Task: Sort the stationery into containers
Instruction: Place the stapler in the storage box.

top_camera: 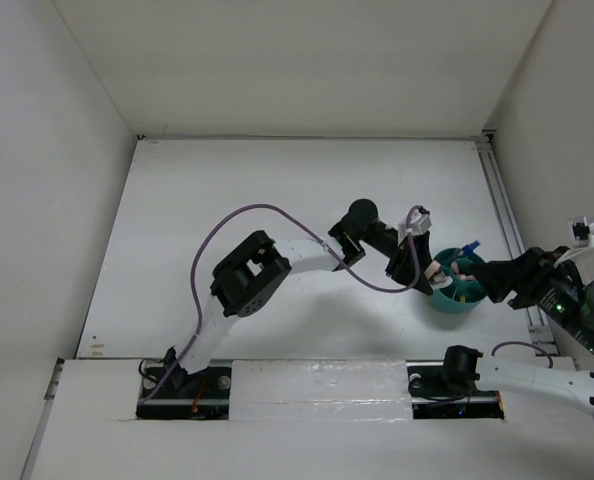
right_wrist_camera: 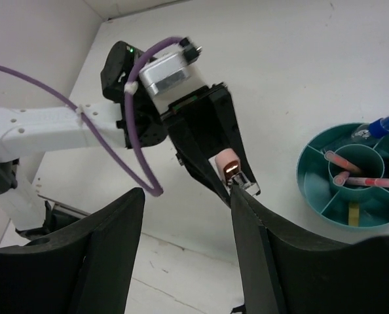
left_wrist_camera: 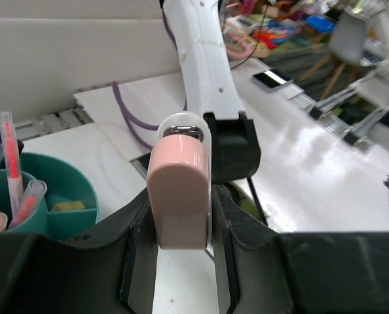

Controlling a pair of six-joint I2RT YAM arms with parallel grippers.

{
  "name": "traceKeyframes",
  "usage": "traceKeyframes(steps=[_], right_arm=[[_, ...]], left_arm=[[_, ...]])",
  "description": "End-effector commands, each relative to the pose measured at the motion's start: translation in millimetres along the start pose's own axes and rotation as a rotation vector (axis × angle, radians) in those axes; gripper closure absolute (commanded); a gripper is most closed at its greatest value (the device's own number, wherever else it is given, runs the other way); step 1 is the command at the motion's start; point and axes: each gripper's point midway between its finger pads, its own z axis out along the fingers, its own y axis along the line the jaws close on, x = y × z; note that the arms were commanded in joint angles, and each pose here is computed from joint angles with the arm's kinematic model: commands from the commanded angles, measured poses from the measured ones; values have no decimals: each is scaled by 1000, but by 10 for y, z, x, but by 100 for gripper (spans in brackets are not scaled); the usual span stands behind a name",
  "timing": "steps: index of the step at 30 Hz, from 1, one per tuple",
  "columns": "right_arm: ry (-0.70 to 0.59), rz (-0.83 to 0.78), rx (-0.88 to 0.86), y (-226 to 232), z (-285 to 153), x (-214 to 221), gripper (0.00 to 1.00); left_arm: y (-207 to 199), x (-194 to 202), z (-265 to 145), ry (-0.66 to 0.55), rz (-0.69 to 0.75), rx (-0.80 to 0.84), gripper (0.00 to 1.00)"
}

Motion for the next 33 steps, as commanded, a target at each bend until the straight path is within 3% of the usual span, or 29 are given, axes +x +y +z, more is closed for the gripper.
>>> traceKeyframes(steps=[1,2,4,5,17,22,23,26,33], right_arm=[[3,-25,32,-67,-12,-17,39],[-2,-19,27,-63,-27,-41,39],[-3,-9,26,-91,-50,-37,39],[-8,-3,22,-105,-67,-46,39],[-9,-1,34,-160,-88,-35,40],[-9,-1,34,-160,-88,-35,40],[-9,-1,34,-160,-88,-35,40],[-14,15,29,-171,-105,-43,40],[-14,15,29,-159,-88,-32,43]], left_arm=[[-322,-375,-29,-24,195,190,100],[-378,-411,-35,-45,275,217,100],[-259,-161,-42,1,158,240,100],[-245,-308,-16,-7,212,251,100],[-264,-423,-9,-1,286,242,100],[-205,-408,2,22,191,233,100],[-250,-385,-12,16,217,241,100],[-407,-344,-56,29,98,252,100],[-659,-565,-359,10,62,195,100]])
